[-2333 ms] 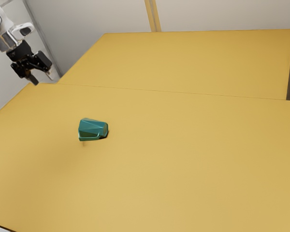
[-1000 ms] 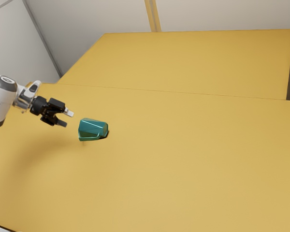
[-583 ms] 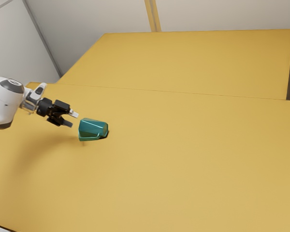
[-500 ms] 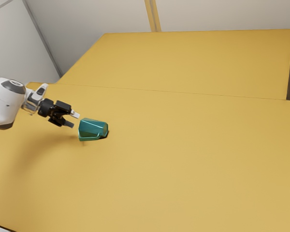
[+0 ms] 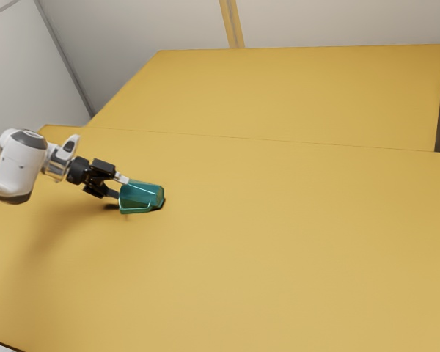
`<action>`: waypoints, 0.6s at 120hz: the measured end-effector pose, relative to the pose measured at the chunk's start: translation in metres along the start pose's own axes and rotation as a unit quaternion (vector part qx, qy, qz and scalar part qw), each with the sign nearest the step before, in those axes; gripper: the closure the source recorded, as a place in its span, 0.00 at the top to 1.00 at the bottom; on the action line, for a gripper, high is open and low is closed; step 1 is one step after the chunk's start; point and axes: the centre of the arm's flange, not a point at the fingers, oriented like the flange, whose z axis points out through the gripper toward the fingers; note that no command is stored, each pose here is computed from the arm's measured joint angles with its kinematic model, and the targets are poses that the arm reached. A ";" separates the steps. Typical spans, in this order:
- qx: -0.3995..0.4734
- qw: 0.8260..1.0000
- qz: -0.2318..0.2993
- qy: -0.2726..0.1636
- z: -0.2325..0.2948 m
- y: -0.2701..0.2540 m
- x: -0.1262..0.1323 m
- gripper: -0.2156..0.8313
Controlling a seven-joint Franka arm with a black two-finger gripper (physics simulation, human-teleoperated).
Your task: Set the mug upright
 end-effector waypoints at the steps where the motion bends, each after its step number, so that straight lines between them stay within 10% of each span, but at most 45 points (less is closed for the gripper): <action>1: -0.001 1.000 0.000 0.000 0.001 0.000 0.000 0.77; 72: -0.020 0.999 0.027 -0.013 0.035 0.015 0.007 0.66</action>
